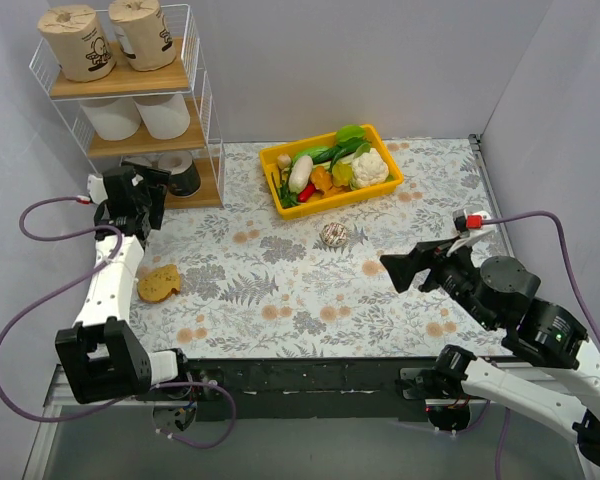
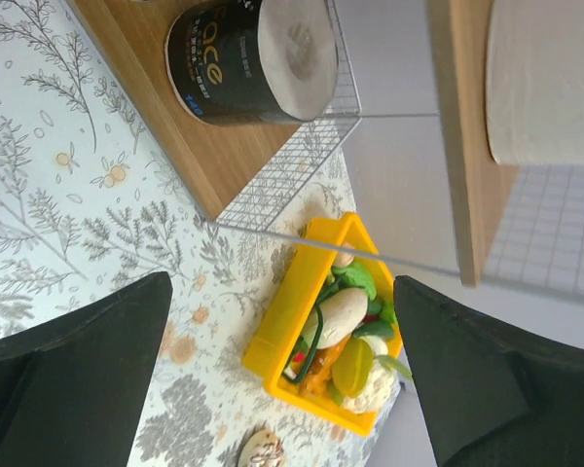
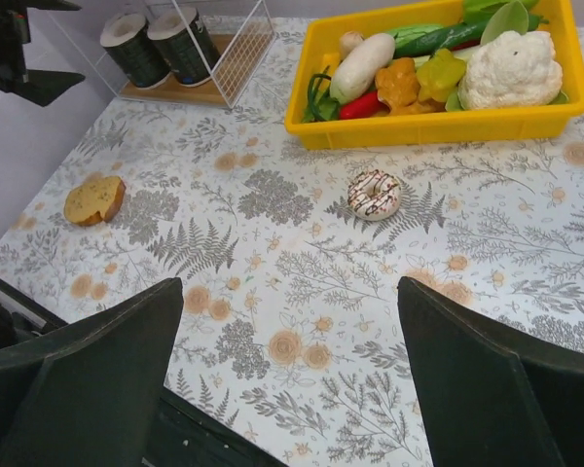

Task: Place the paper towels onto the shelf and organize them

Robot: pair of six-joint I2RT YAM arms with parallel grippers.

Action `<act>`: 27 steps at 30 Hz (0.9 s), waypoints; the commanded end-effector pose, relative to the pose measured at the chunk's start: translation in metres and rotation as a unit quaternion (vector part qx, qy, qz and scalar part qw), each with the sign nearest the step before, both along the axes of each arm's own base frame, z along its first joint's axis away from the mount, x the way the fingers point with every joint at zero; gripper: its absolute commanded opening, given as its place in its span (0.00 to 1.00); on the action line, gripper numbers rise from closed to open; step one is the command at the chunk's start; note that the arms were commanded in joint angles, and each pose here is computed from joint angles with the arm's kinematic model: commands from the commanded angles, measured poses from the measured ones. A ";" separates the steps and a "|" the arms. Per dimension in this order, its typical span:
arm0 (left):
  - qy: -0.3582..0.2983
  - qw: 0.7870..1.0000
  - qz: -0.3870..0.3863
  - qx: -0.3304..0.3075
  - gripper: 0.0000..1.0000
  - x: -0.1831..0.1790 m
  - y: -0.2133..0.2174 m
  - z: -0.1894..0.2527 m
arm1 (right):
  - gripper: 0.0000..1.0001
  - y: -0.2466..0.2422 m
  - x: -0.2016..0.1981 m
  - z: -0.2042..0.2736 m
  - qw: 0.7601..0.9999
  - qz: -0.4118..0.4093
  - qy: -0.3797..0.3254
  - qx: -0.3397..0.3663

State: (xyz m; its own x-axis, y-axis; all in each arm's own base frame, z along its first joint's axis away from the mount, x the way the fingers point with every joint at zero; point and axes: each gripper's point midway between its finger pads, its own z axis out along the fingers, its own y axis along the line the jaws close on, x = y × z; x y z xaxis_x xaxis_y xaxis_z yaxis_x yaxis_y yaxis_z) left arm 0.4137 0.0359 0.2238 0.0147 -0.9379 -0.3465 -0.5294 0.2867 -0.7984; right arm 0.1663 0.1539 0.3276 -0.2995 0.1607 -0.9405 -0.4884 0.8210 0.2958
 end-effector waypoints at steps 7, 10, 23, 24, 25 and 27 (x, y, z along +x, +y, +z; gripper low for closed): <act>-0.087 0.962 -0.228 0.120 0.98 -0.044 -0.070 0.081 | 0.99 -0.038 -0.011 0.025 0.997 -0.052 0.002 0.048; -0.125 0.926 -0.332 0.130 0.98 -0.053 -0.132 0.102 | 0.98 -0.026 -0.011 0.020 0.997 -0.036 0.012 0.061; -0.279 0.717 -0.629 0.112 0.98 -0.190 -0.300 0.121 | 0.99 -0.010 -0.017 0.017 0.997 0.002 0.022 0.080; -0.294 0.706 -0.635 0.113 0.98 -0.198 -0.303 0.126 | 0.98 -0.009 -0.018 0.019 0.996 0.008 0.018 0.084; -0.308 0.691 -0.645 0.109 0.98 -0.211 -0.308 0.131 | 0.99 -0.008 -0.019 0.022 0.996 0.012 0.012 0.089; -0.333 0.677 -0.648 0.107 0.98 -0.227 -0.306 0.141 | 0.99 -0.009 -0.022 0.030 0.994 0.020 0.002 0.104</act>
